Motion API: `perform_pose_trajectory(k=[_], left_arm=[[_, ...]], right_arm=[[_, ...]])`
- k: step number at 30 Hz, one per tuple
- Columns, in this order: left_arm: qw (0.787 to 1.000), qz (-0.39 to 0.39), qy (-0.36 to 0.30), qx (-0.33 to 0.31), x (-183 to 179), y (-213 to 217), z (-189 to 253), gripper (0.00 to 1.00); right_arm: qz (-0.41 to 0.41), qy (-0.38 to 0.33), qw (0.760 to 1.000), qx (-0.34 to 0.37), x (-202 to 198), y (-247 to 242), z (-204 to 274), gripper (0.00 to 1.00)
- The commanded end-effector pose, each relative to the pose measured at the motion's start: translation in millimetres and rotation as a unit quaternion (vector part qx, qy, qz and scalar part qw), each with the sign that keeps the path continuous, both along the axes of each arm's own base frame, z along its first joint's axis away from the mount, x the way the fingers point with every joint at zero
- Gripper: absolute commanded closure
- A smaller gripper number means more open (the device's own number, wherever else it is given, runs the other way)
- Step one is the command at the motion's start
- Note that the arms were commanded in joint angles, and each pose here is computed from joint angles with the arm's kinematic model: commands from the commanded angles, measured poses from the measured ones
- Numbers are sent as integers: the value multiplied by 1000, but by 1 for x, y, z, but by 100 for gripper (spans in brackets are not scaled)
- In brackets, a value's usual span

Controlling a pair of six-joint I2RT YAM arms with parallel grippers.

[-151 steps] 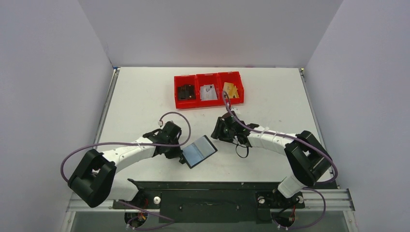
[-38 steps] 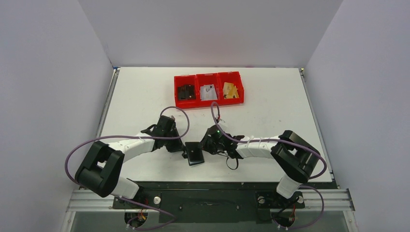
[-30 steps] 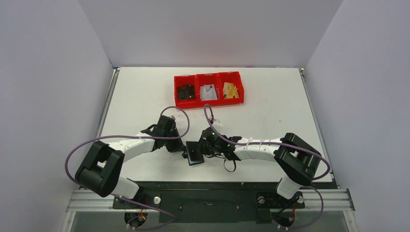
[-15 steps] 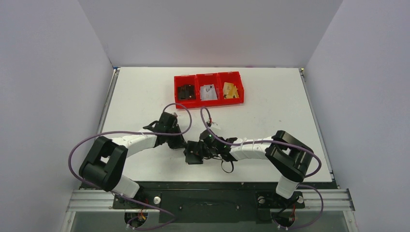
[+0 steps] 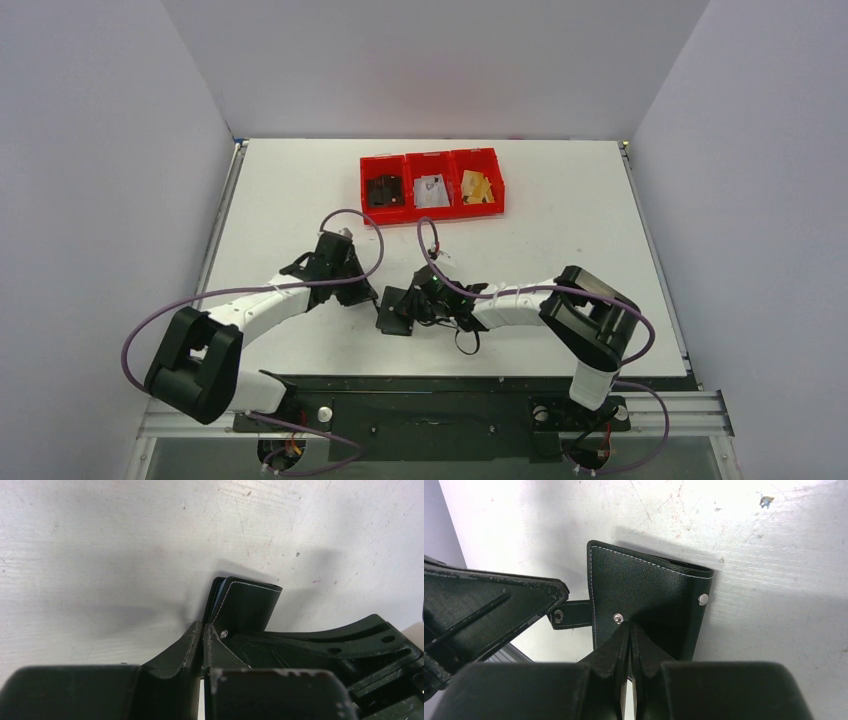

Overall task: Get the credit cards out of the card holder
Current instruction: Close the card holder at the center of the board.

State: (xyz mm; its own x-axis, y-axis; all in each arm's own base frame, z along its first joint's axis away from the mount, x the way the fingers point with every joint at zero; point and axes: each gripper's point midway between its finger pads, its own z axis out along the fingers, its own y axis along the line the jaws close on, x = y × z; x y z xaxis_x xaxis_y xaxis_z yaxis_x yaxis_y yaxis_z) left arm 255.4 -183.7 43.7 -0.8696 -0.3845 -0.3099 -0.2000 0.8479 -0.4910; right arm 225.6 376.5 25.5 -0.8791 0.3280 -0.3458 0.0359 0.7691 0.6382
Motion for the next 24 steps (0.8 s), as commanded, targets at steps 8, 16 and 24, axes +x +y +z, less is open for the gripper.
perform_pose_trajectory(k=[8, 16, 24], left_arm=[[993, -93, -54, -55, -5, -31, 22, 85], [990, -122, -27, -60, -16, -53, 5, 82], [994, -99, 6, -35, -14, -48, -17, 82]], right_arm=[[-5, 21, 997, -79, -1, -29, -37, 97], [-3, 16, 996, -83, 4, -31, -35, 96], [-2, -13, 997, -72, 15, -30, -6, 95]])
